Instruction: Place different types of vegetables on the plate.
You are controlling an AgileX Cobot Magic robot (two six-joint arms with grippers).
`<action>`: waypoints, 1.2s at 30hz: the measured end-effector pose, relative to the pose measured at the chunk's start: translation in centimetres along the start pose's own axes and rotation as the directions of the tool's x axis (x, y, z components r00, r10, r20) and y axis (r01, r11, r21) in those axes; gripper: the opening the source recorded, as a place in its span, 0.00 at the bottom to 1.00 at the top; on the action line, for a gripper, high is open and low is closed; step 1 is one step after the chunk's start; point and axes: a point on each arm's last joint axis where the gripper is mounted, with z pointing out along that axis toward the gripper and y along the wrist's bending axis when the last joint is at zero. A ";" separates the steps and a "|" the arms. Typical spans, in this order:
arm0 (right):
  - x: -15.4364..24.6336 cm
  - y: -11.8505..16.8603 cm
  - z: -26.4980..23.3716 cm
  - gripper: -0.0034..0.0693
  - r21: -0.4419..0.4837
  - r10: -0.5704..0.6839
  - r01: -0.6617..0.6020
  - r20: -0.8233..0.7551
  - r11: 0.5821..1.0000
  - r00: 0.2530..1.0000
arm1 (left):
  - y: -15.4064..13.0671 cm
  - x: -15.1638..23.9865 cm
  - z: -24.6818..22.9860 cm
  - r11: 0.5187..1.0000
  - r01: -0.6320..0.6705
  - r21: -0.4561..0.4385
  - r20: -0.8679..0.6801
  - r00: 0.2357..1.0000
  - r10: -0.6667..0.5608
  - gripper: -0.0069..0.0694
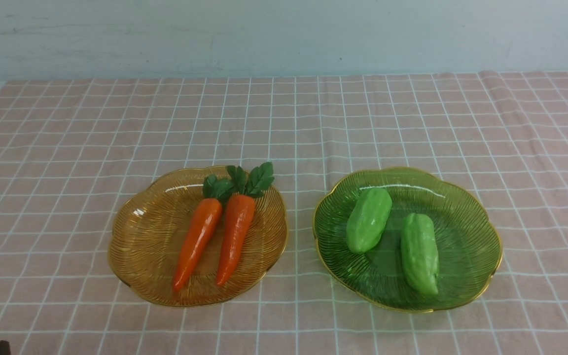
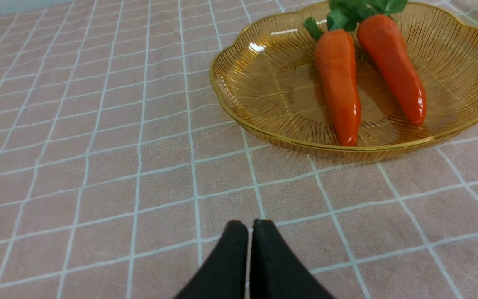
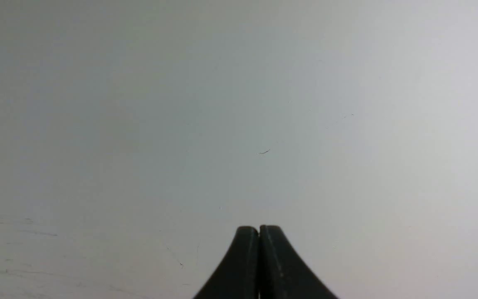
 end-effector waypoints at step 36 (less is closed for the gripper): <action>1.3 -0.1 0.1 0.03 0.040 -0.035 0.038 -0.075 0.998 0.997 | 0.0 0.0 0.0 1.000 -0.002 0.000 0.006 1.000 0.002 0.09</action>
